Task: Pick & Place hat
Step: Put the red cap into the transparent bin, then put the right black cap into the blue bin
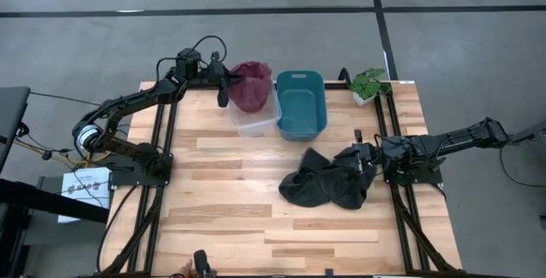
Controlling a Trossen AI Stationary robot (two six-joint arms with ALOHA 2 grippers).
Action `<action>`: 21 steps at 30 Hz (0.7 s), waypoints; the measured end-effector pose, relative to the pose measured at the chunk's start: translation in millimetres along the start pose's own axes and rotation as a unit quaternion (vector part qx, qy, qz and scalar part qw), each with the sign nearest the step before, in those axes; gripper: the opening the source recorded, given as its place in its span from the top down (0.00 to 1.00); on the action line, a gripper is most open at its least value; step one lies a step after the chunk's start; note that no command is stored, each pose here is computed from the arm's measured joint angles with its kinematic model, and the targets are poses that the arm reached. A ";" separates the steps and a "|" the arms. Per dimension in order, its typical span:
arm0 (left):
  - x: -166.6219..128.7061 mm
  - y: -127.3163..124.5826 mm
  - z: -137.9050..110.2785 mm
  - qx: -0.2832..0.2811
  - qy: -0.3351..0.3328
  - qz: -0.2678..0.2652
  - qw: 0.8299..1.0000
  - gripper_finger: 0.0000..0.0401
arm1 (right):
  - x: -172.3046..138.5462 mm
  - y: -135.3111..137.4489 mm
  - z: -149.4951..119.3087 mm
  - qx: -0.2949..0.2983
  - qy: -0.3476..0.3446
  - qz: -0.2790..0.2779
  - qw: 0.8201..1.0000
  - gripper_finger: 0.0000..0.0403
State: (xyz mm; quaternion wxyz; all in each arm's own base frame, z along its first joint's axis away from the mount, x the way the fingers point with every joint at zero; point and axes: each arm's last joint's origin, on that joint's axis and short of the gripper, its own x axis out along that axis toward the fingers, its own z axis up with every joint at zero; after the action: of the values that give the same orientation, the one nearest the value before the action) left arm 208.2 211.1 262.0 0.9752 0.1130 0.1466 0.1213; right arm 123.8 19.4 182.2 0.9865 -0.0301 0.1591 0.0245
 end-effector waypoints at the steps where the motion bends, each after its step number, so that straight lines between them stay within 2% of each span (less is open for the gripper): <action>1: 0.0 0.3 -0.1 0.000 0.002 0.005 1.000 0.85 | 0.0 0.0 0.0 0.000 0.000 0.000 1.000 0.75; 12: -0.6 2.2 -0.5 -0.007 0.017 0.040 0.999 0.65 | 0.0 0.0 0.0 0.000 0.000 0.000 1.000 0.75; 16: -7.5 1.8 7.7 0.001 0.007 0.055 0.998 0.63 | 0.0 0.0 0.0 0.000 0.000 0.000 1.000 0.75; 21: -22.4 -7.6 30.6 0.024 -0.032 0.059 0.997 0.63 | 0.0 0.0 0.0 0.000 0.000 0.000 1.000 0.75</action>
State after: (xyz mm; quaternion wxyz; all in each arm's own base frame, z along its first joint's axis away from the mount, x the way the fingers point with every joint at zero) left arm 198.5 192.2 294.3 0.9675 0.1485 0.1116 0.1716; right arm 123.8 19.4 182.2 0.9865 -0.0300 0.1590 0.0243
